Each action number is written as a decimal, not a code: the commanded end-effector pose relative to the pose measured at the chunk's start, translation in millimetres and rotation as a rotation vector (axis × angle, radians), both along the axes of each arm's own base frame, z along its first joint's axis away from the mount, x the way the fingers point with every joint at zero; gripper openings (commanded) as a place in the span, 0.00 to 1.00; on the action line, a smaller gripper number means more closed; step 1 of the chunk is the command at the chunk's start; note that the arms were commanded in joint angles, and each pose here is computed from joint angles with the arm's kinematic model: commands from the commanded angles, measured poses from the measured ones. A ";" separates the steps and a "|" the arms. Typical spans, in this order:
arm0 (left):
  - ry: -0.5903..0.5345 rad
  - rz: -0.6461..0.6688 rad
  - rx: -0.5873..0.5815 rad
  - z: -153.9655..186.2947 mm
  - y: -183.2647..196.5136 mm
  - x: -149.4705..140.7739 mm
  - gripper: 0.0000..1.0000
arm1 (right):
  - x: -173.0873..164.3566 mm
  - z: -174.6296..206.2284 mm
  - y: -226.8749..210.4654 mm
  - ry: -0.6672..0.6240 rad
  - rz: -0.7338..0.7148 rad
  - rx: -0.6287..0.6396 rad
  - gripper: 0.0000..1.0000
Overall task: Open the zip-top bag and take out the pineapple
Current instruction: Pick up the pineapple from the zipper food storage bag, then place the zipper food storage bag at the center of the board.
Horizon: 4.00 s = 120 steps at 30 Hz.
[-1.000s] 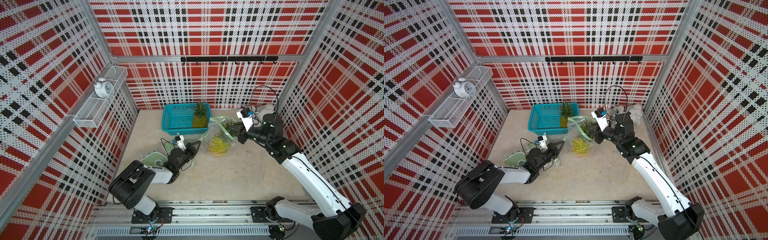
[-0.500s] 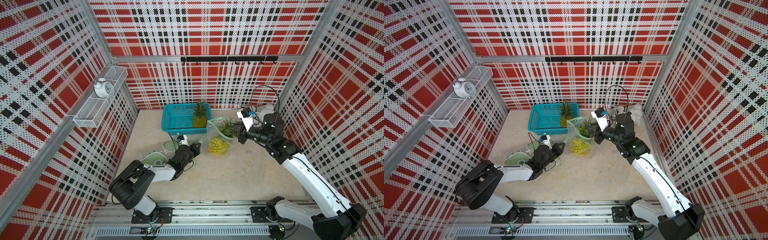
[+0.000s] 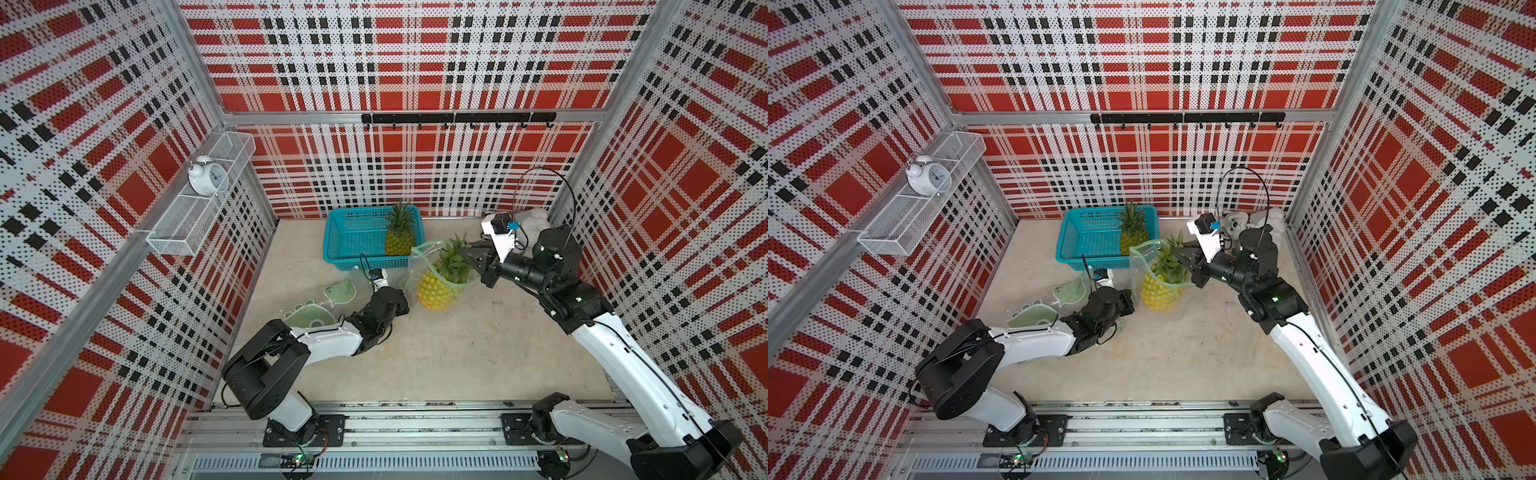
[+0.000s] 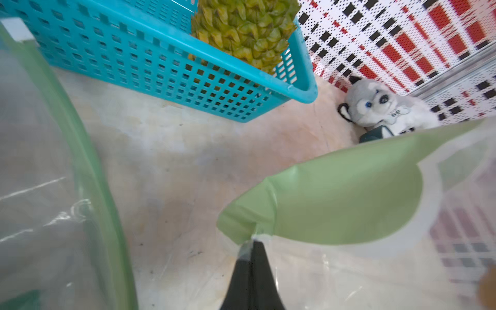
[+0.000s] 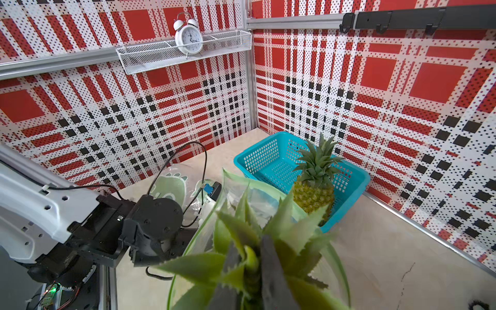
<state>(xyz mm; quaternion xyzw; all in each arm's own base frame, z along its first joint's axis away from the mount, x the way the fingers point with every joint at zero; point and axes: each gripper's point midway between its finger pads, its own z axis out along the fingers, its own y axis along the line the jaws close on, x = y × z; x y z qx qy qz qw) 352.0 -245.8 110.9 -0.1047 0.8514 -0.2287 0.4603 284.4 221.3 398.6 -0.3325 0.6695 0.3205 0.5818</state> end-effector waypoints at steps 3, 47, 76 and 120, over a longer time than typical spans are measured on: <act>0.000 0.012 0.202 -7.6 4.5 0.6 0.00 | -27.7 85.7 -14.8 -0.249 -0.010 0.102 0.00; -0.100 -0.225 0.693 -18.8 -43.3 -31.0 0.00 | -56.4 189.8 -70.4 -0.522 -0.275 0.182 0.00; -0.214 -0.289 1.008 -20.6 -51.0 -54.4 0.00 | -71.8 216.1 -81.4 -0.598 -0.303 0.234 0.00; -0.154 -0.456 0.263 83.3 -172.7 8.5 0.35 | 75.5 73.7 -33.6 -0.242 -0.372 0.056 0.00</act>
